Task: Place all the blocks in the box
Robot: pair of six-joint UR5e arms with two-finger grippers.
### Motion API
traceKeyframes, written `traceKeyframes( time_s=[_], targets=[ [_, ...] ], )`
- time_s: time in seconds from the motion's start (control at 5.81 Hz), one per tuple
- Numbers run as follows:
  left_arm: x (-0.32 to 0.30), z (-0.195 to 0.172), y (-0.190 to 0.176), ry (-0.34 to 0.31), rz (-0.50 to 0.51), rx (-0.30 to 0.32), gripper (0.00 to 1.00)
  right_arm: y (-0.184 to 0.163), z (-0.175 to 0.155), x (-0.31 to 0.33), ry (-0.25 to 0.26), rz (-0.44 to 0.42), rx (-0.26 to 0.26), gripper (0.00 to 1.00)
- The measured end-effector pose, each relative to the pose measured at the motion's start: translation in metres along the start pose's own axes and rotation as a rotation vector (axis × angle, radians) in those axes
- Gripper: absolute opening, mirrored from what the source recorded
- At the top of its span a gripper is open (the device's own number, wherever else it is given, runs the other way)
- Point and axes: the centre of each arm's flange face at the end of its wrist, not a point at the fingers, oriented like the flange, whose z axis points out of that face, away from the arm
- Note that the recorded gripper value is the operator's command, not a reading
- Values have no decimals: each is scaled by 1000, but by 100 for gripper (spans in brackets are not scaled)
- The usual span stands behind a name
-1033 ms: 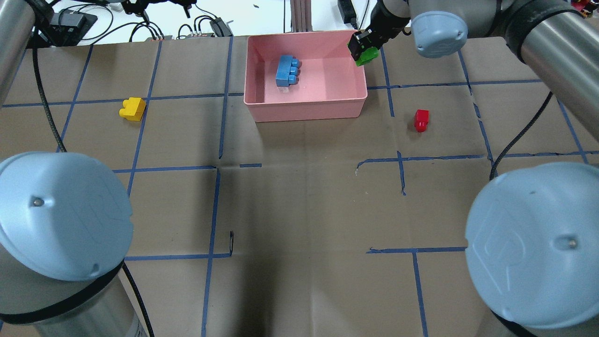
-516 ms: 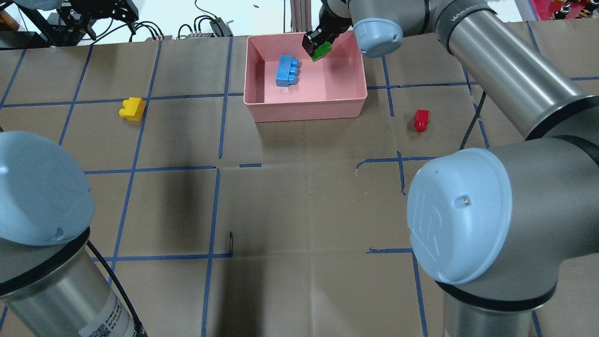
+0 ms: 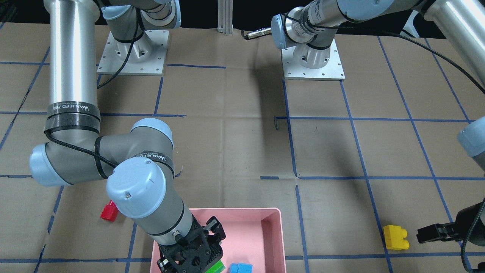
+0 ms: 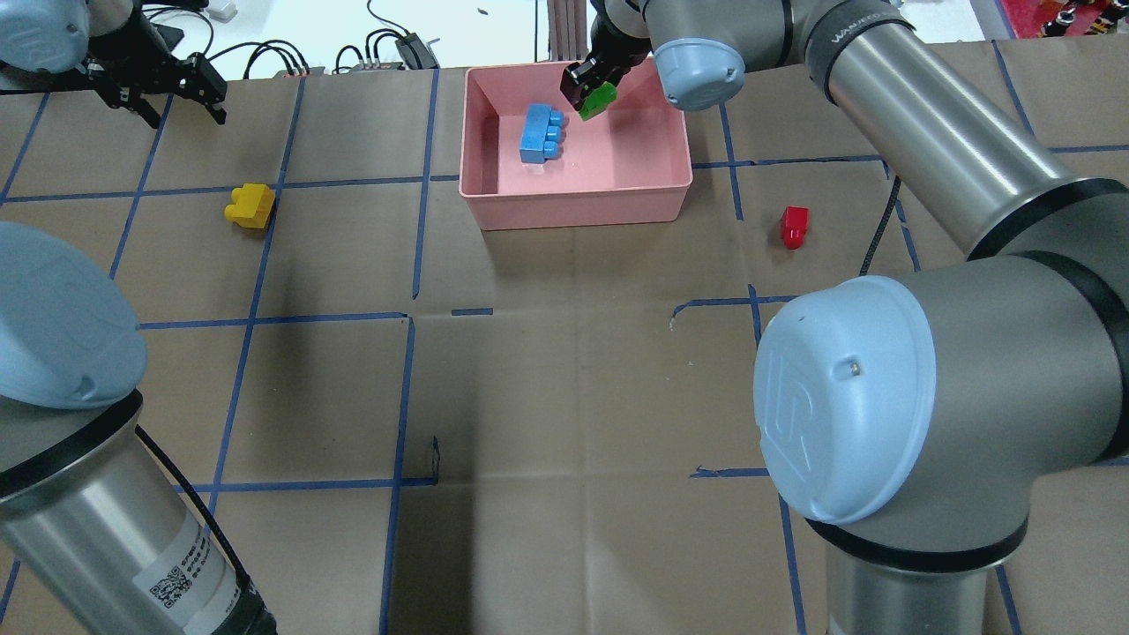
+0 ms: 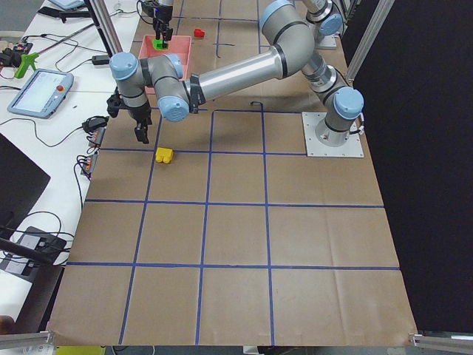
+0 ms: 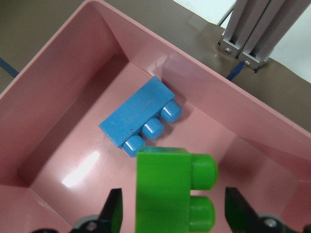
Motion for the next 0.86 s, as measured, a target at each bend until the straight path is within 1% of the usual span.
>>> traceKeyframes(
  time_s=[0.17, 0.34, 0.52, 0.69, 0.86],
  targets=[
    [1, 35, 0, 26, 67, -18, 91, 1, 1, 0, -1, 1, -3, 100],
    [4, 66, 5, 35, 118, -20, 92, 3, -2, 0, 1, 4, -9, 100],
    [7, 93, 13, 35, 146, -10, 93, 9, -20, 5, 6, 21, -37, 100],
    [9, 111, 20, 31, 161, -2, 93, 22, -62, 27, 27, 68, -86, 100],
    [11, 122, 24, 27, 181, 1, 93, 39, -107, 57, 72, 120, -116, 99]
  ],
)
